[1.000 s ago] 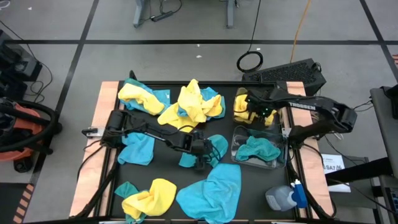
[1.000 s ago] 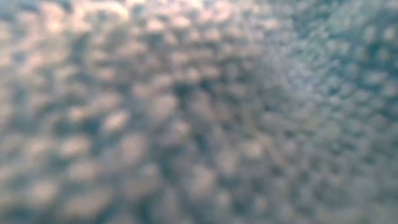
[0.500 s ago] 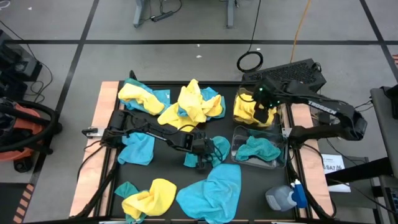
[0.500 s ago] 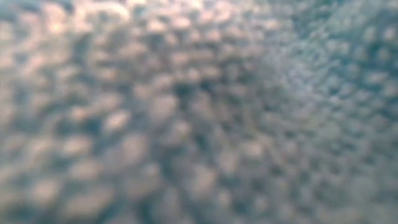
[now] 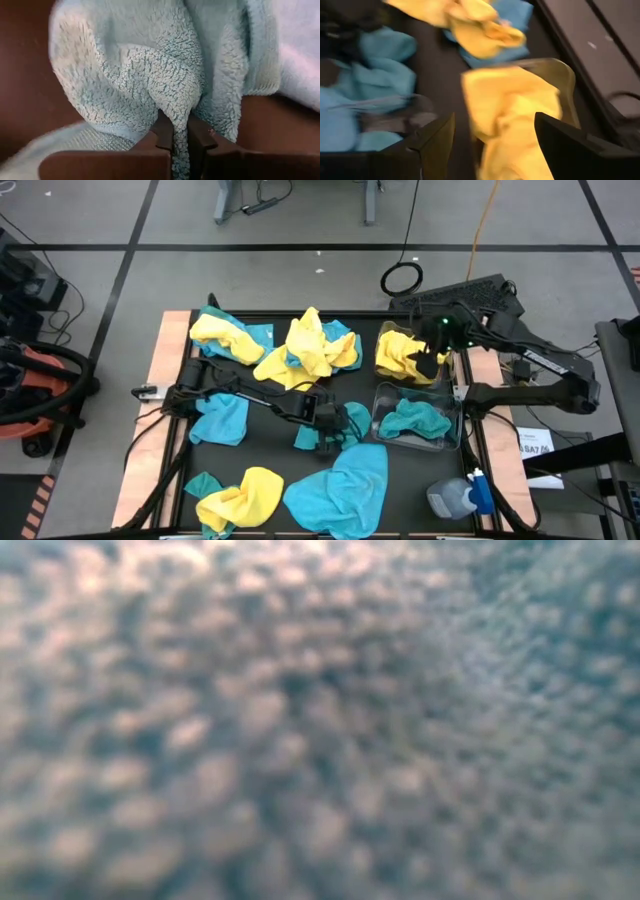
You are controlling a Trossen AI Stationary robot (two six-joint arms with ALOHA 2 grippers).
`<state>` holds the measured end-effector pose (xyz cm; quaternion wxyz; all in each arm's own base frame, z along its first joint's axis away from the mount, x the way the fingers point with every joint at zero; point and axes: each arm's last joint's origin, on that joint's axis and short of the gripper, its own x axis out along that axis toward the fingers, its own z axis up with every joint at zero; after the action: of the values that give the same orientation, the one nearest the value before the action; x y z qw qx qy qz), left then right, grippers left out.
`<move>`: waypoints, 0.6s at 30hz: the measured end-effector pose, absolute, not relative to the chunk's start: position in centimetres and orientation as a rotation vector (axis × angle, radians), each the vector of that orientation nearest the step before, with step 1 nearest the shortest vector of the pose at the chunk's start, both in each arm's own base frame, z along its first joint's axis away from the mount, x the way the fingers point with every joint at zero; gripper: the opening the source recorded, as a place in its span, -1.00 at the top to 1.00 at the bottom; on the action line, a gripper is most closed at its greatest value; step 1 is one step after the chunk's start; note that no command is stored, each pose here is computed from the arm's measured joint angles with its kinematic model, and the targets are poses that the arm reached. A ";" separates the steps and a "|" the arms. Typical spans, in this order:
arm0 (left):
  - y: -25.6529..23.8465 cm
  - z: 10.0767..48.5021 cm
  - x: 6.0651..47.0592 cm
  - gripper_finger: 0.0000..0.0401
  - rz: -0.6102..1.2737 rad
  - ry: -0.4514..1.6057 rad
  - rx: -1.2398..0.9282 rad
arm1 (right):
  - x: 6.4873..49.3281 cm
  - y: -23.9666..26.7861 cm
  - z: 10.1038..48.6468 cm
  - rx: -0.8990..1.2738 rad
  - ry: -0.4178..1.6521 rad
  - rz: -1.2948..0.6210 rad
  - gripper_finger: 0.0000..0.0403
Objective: Sort microfiber towel by color & place in baskets
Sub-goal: Put the blue microfiber cloth into the bottom transparent bin
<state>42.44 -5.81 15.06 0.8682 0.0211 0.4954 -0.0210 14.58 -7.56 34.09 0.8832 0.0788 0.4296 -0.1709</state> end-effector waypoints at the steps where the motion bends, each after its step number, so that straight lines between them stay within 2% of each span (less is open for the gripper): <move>1: -5.8 15.6 42.3 0.92 -0.036 1.038 0.052 | 14.6 -7.4 34.2 0.167 0.877 -0.330 -0.33; 18: -6.0 27.4 38.9 0.92 0.116 0.730 0.206 | 16.9 -4.4 35.9 0.102 0.644 0.004 -0.33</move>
<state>38.94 -6.03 27.44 0.9273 0.1007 0.3559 0.0568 16.93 -4.38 35.86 0.9473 0.0499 0.3165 0.0021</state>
